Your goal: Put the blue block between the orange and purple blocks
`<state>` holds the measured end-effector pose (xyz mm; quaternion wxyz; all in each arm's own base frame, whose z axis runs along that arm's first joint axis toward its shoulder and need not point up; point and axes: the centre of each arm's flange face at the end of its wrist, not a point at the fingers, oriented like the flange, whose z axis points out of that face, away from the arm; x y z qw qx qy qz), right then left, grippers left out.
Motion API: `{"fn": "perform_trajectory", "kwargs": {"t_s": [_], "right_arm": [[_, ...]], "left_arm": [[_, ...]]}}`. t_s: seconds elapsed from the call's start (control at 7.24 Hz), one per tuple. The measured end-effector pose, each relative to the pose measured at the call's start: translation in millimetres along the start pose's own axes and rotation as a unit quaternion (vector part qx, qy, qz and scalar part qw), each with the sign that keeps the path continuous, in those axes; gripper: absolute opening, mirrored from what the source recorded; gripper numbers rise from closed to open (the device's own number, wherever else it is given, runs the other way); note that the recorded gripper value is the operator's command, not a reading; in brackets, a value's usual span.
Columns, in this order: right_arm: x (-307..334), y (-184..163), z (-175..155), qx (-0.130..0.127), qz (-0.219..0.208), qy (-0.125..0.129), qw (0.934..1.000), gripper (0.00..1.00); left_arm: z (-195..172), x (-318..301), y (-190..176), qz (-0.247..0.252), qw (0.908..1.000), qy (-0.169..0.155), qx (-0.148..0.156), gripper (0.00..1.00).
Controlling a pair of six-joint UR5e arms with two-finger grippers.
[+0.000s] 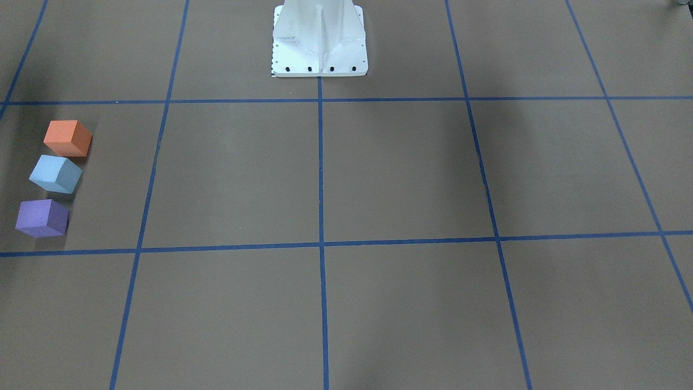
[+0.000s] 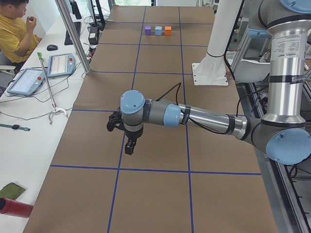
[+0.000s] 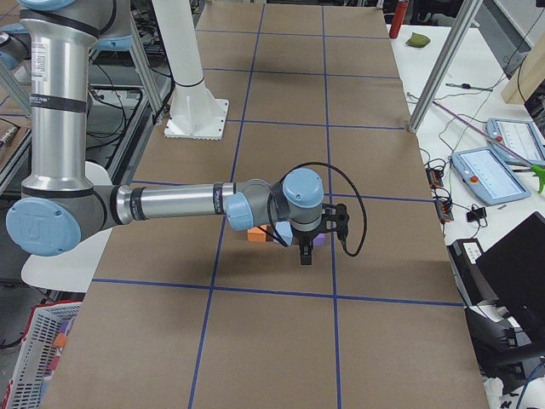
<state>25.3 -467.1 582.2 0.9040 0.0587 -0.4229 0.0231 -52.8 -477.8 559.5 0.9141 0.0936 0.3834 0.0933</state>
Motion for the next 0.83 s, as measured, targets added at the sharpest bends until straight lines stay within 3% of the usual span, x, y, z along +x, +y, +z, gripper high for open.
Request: {"fn": "perform_trajectory", "kwargs": {"t_s": [0.41, 0.83], "right_arm": [[-9.8, -9.7, -15.5, 0.029, -0.020, 0.044, 0.9984, 1.00], [-15.9, -13.5, -21.2, 0.037, -0.028, 0.049, 0.9977, 1.00]], "left_arm": [[0.1, -0.1, -1.0, -0.001, 1.0000, 0.000, 0.000, 1.00], [0.3, -0.3, -0.9, -0.001, 1.0000, 0.000, 0.000, 1.00]]}}
